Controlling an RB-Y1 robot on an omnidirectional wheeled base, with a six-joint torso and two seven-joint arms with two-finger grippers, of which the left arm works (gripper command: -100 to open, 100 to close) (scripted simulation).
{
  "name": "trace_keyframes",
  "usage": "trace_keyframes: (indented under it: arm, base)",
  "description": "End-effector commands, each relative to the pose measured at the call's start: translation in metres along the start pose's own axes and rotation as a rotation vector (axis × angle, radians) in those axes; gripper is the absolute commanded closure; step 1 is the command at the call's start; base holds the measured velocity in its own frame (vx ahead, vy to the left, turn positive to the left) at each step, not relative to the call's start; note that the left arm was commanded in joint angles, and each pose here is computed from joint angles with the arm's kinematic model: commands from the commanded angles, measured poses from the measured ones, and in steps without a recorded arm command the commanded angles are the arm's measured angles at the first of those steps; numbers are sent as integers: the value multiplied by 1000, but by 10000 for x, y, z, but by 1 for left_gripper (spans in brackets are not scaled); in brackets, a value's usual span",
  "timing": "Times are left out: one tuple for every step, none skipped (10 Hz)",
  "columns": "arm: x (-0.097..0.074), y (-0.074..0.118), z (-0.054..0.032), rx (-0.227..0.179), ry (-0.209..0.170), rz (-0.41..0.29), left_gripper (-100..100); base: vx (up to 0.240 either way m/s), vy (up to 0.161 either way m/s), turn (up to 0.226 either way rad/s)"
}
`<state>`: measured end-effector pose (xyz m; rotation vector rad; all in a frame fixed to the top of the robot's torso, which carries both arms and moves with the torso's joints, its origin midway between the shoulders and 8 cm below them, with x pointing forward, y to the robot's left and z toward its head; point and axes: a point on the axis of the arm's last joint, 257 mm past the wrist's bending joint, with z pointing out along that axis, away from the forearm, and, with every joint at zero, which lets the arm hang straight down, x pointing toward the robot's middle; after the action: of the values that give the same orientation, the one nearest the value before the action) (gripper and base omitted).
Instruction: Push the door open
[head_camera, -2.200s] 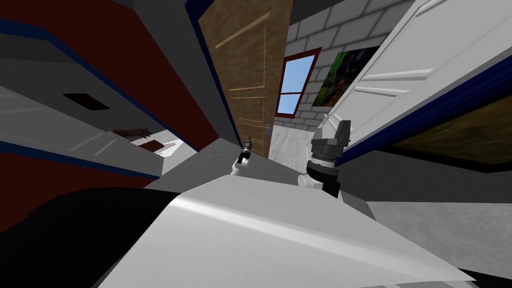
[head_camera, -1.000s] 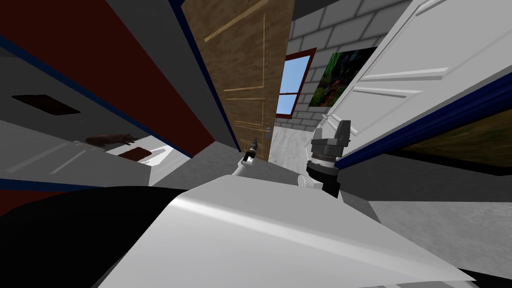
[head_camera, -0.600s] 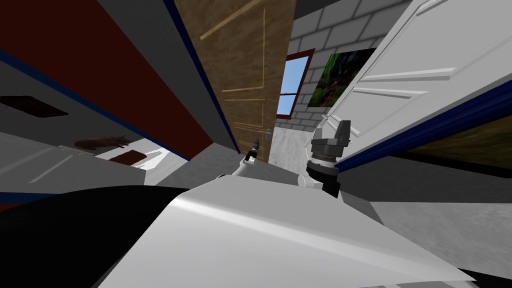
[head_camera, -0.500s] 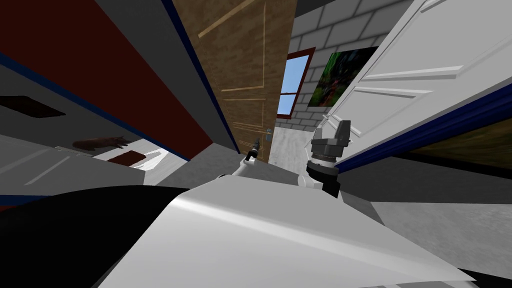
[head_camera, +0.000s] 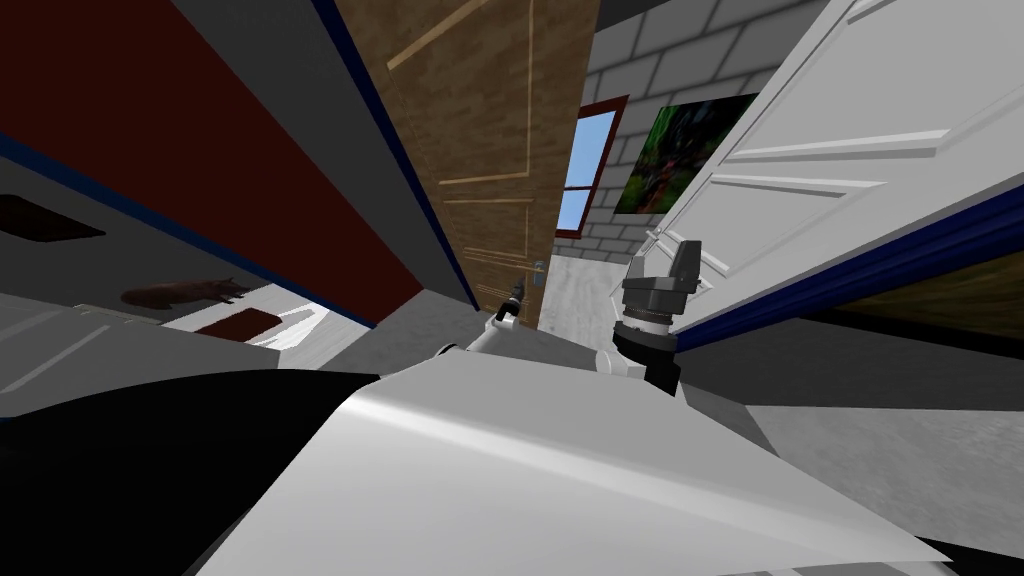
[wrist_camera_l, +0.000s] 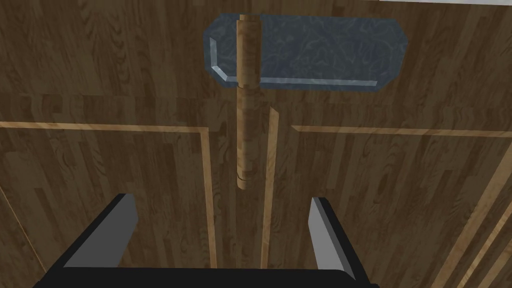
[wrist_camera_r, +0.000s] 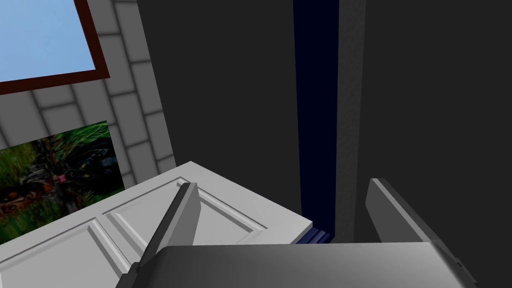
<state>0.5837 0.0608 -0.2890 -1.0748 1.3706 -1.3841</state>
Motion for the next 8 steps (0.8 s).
trace_keyframes:
  arm:
    - [118,35,30,-14,14,-6,-100]
    - [120,36,30,-14,14,-6,-100]
    - [105,19,22,-12,13,-5,-100]
    - [-92,48,16,-17,-1,25,-100]
    - [-180,58,14,-18,-7,38,-100]
    - [-249,65,12,-20,-13,47,-100]
    - [-290,68,13,-21,-17,51,-100]
    - [-299,69,14,-21,-18,51,-100]
  base:
    - [121,61,-59]
    - [81,43,-25]
    - [26,17,-2]
    - [87,-22,-24]
    - [151,-48,-19]
    - [172,-45,-18]
    - [177,-32,-17]
    - [180,-52,-19]
